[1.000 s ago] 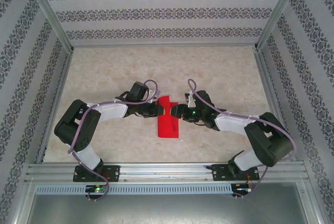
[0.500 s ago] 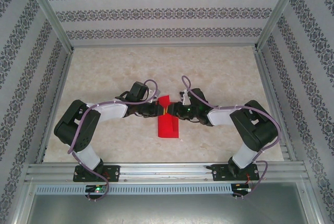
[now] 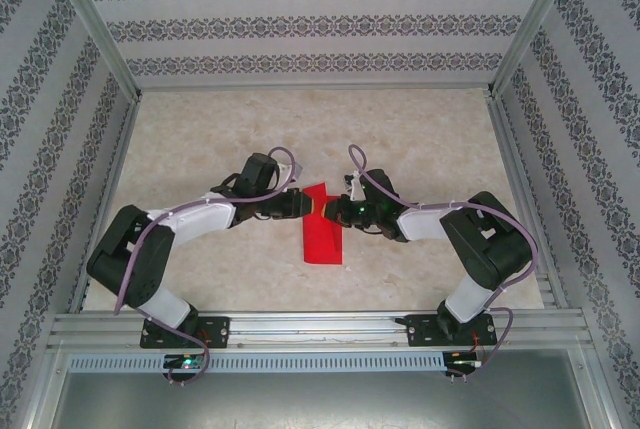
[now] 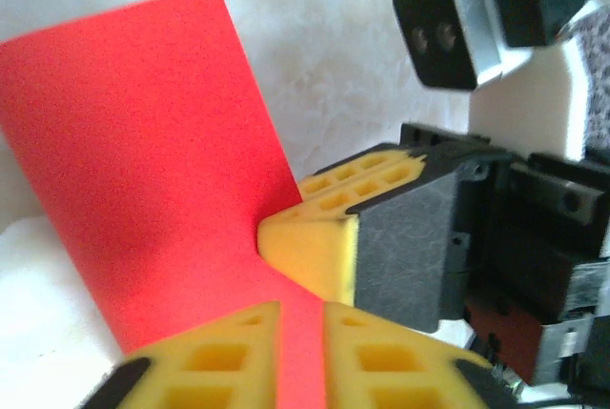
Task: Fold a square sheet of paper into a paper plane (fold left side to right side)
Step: First fold in half a square sheet of paper at the center of the table.
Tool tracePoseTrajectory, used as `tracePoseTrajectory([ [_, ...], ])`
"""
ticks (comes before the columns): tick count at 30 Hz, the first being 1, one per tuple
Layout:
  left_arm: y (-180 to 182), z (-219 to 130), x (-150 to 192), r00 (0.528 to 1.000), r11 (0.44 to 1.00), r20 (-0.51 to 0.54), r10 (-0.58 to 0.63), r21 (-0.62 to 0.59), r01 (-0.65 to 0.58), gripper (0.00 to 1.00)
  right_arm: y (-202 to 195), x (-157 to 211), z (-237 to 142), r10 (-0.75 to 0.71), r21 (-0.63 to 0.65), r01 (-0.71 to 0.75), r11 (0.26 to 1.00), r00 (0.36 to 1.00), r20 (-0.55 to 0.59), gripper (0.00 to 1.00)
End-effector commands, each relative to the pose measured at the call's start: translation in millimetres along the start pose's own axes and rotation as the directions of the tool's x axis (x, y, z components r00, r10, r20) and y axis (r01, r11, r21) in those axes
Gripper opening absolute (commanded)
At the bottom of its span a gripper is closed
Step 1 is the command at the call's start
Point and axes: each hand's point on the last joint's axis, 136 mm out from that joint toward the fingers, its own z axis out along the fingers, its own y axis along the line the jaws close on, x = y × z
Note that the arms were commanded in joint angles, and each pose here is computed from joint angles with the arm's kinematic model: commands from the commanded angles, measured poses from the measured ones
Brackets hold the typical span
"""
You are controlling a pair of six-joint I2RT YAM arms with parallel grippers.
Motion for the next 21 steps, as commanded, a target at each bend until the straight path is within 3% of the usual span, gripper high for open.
tracePoseTrajectory([
  [1,11,-8,6,0.999,0.996,0.024,0.024,-0.092,-0.022,0.25,-7,5,-1,0.001,0.033,-0.001,0.999,1.0,0.009,0.05],
  [4,18,-14,8,0.999,0.991,0.042,0.031,-0.133,-0.025,0.39,-10,6,-1,0.005,0.047,-0.006,0.999,1.0,0.009,0.05],
  [9,25,-11,18,1.0,0.99,0.011,0.017,-0.14,-0.016,0.5,-15,7,-1,0.011,0.067,-0.012,0.998,1.0,0.018,0.06],
  [21,28,16,28,0.997,0.996,-0.063,-0.041,-0.079,0.036,0.54,-20,11,0,0.014,0.099,-0.016,0.995,1.0,0.023,0.06],
])
